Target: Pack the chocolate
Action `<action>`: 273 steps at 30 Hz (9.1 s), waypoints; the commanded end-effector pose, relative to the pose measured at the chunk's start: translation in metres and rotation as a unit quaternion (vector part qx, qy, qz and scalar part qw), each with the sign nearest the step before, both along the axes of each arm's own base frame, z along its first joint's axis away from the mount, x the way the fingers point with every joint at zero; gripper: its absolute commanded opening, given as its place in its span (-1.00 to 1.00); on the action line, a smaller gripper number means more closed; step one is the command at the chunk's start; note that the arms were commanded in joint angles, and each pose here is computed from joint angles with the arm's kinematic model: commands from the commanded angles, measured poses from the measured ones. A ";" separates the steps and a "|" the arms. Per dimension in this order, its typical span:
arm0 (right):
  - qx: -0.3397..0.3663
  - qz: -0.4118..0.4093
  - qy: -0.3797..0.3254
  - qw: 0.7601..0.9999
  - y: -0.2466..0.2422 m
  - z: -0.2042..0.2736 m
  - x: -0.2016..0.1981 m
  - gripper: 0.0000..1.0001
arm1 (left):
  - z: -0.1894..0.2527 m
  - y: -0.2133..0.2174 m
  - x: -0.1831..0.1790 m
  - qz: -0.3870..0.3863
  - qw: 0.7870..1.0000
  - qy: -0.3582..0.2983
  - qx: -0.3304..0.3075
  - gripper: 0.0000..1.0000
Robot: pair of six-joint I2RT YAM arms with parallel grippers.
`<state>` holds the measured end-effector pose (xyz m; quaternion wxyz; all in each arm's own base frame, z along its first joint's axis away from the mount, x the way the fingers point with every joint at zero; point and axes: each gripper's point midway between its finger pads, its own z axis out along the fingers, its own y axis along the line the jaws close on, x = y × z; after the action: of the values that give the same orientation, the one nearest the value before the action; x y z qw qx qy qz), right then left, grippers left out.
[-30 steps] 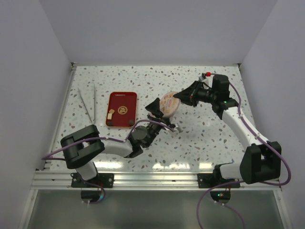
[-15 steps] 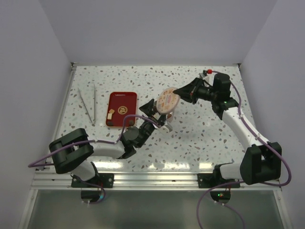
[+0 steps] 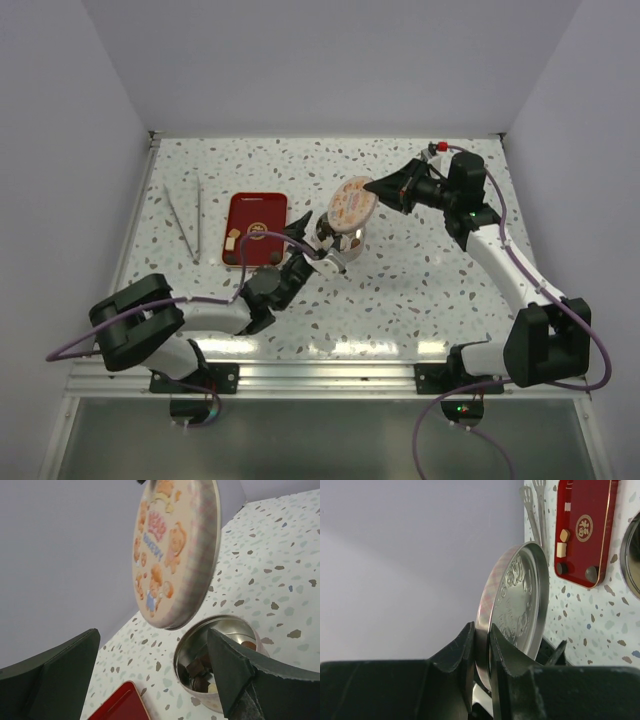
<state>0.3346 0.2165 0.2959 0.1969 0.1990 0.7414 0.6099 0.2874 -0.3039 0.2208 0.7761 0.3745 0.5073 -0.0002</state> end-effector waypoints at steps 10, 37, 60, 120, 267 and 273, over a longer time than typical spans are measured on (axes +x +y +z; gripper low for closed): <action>0.002 -0.008 -0.065 0.998 -0.003 0.031 0.007 -1.00 | 0.026 0.038 -0.017 -0.097 0.975 0.122 -0.160 0.93; 0.006 0.019 -0.110 0.994 -0.001 0.033 -0.003 -1.00 | 0.094 0.019 -0.027 -0.376 0.650 0.444 -0.488 0.99; 0.015 0.027 -0.134 0.990 0.000 0.039 -0.008 -1.00 | 0.050 0.016 0.022 -0.215 0.658 0.520 -0.500 1.00; 0.011 0.035 -0.092 0.995 0.011 -0.020 -0.008 -1.00 | 0.043 -0.006 0.019 -0.272 0.613 0.546 -0.502 0.99; 0.045 -0.053 -0.075 0.995 -0.069 -0.146 0.066 -0.81 | -0.075 -0.019 0.070 -0.118 0.751 0.558 -0.333 0.70; 0.036 -0.054 -0.078 0.995 -0.074 -0.149 0.065 -0.80 | -0.102 -0.040 0.070 -0.105 0.744 0.585 -0.305 0.69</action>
<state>0.4028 0.1444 0.1406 0.2586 0.2272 0.6922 0.6343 0.3539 -0.3353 0.1236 0.3949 0.0780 0.7880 -0.4659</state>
